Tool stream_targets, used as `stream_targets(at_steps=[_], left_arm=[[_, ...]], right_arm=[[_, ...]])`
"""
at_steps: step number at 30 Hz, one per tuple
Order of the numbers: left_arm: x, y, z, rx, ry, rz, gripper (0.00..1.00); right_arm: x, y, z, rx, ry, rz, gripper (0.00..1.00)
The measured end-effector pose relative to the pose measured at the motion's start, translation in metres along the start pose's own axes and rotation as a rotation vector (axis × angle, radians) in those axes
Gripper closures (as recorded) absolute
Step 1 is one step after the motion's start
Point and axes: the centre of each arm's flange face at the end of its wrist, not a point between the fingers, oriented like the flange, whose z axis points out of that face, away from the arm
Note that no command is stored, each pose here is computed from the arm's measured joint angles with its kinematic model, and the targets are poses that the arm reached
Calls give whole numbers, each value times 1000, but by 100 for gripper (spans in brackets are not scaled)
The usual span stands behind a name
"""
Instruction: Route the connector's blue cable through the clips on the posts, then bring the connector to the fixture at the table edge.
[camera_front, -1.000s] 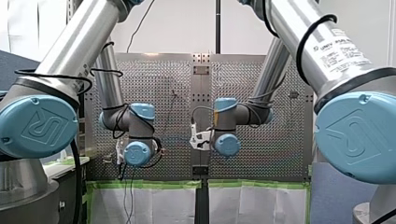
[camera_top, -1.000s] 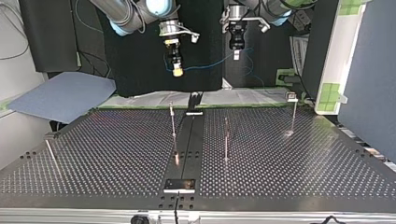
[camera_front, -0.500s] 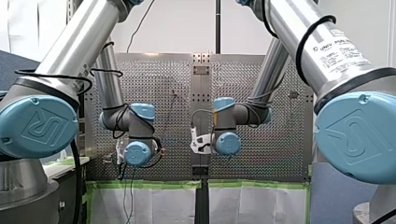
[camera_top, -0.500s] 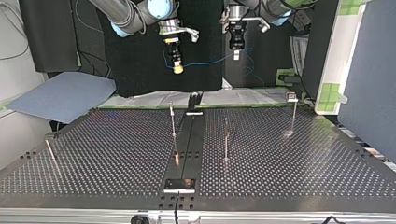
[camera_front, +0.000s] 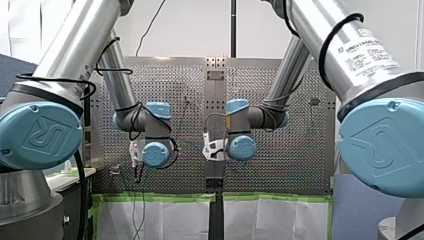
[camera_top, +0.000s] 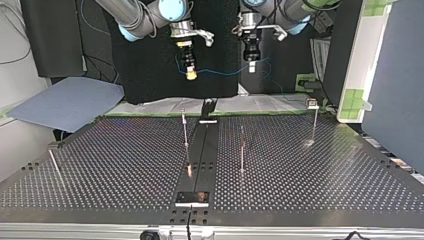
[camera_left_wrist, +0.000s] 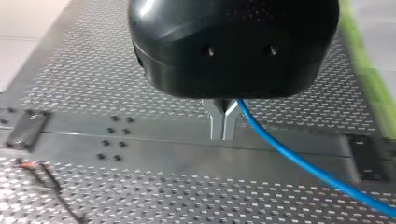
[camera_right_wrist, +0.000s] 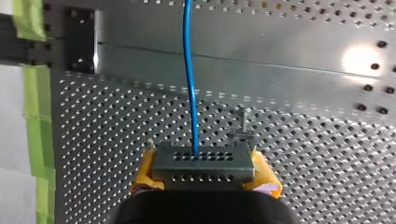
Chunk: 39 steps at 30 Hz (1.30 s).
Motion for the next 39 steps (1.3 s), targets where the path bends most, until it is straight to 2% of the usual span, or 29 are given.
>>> stream_targets(at_steps=[7,9,16,22,30,34,39], left_arm=[[-33,-11,23,-23,-49,-45,100],[-42,-13,29,-34,-63,-52,100],[-83,-22,51,-57,-116,-71,100],[-111,-20,60,-71,-138,-74,100],[-114,-7,65,-98,-106,-33,100],[-111,-1,68,-103,-83,-9,100],[-111,4,74,-99,-77,-2,100]], right_arm=[[34,5,2,4,47,74,100],[45,7,2,5,65,90,100],[84,15,7,2,120,126,100],[126,26,17,-11,167,147,100],[182,43,28,-16,247,168,100],[186,48,34,-13,254,172,100],[175,49,47,0,231,167,100]])
